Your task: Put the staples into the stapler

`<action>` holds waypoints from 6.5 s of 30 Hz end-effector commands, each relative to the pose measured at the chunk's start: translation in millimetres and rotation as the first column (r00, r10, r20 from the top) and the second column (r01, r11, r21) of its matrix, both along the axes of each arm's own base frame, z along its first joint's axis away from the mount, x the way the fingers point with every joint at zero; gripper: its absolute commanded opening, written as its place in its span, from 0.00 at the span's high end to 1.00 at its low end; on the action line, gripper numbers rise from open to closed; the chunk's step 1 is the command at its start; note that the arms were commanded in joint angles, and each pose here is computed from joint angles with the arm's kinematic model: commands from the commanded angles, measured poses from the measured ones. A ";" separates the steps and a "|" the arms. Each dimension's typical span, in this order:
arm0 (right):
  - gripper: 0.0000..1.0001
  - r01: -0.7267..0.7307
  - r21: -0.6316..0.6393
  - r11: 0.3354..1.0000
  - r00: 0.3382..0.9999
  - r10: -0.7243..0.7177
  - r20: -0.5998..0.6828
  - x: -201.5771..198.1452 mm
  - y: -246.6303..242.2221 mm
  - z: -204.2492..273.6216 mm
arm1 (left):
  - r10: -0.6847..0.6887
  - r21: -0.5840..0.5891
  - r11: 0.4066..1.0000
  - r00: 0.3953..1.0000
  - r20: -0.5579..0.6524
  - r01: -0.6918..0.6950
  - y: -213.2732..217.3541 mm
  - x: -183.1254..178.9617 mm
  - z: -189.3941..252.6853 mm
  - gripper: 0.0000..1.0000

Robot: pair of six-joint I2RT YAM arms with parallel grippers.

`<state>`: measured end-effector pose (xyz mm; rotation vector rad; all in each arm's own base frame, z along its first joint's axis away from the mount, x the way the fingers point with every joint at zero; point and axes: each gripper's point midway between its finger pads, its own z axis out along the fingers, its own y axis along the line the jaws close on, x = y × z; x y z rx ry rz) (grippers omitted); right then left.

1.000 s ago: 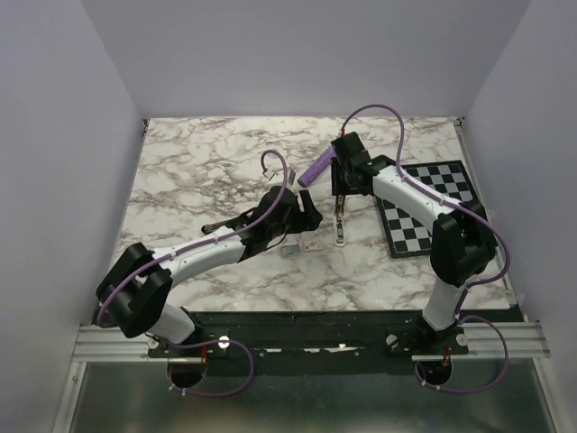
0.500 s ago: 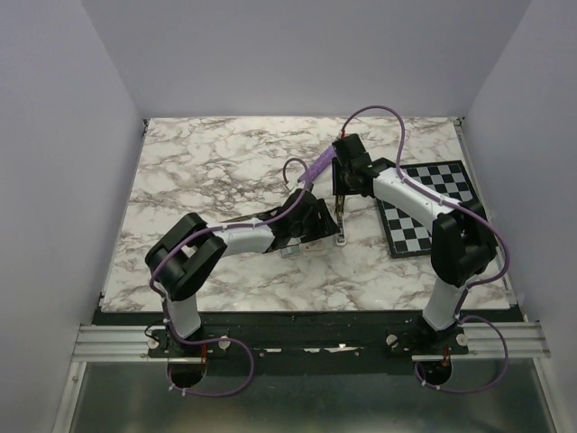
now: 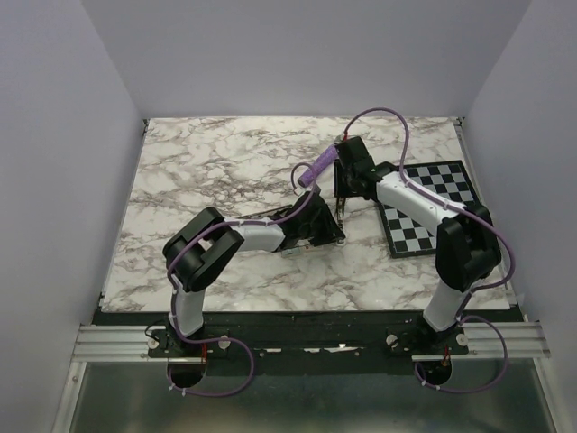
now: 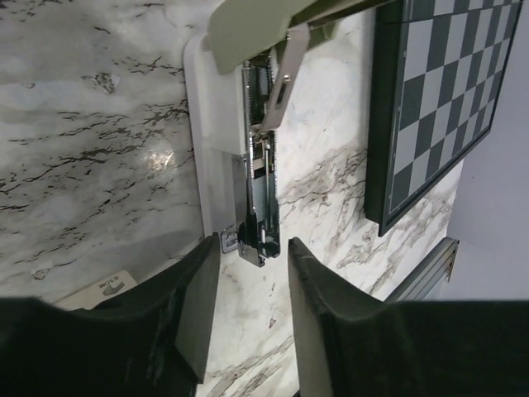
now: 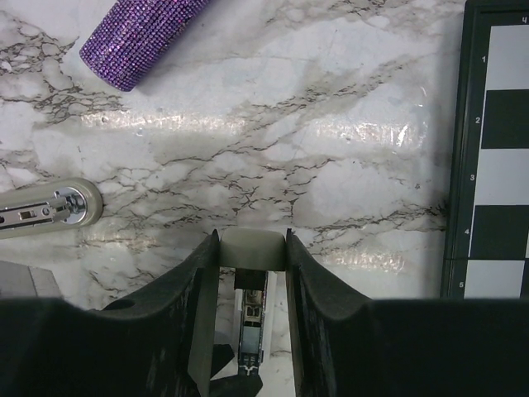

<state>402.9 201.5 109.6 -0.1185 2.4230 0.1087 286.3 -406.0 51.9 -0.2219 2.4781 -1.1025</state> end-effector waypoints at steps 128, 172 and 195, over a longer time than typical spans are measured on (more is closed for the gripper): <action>0.99 -0.169 -0.140 0.976 0.902 0.096 -0.420 -139.9 -15.3 -101.8 | 0.184 0.258 0.621 0.457 0.870 -0.740 337.6 1.0 251.2 0.17; 0.27 -0.426 0.060 0.903 0.904 0.428 -0.013 -16.3 34.0 36.8 | 0.157 0.293 0.624 0.484 0.861 -0.725 334.7 8.3 241.4 0.16; 0.21 -0.822 0.167 0.545 0.557 0.830 0.035 -14.5 189.6 -26.0 | 0.175 0.281 0.628 0.484 0.857 -0.725 339.7 12.8 239.7 0.16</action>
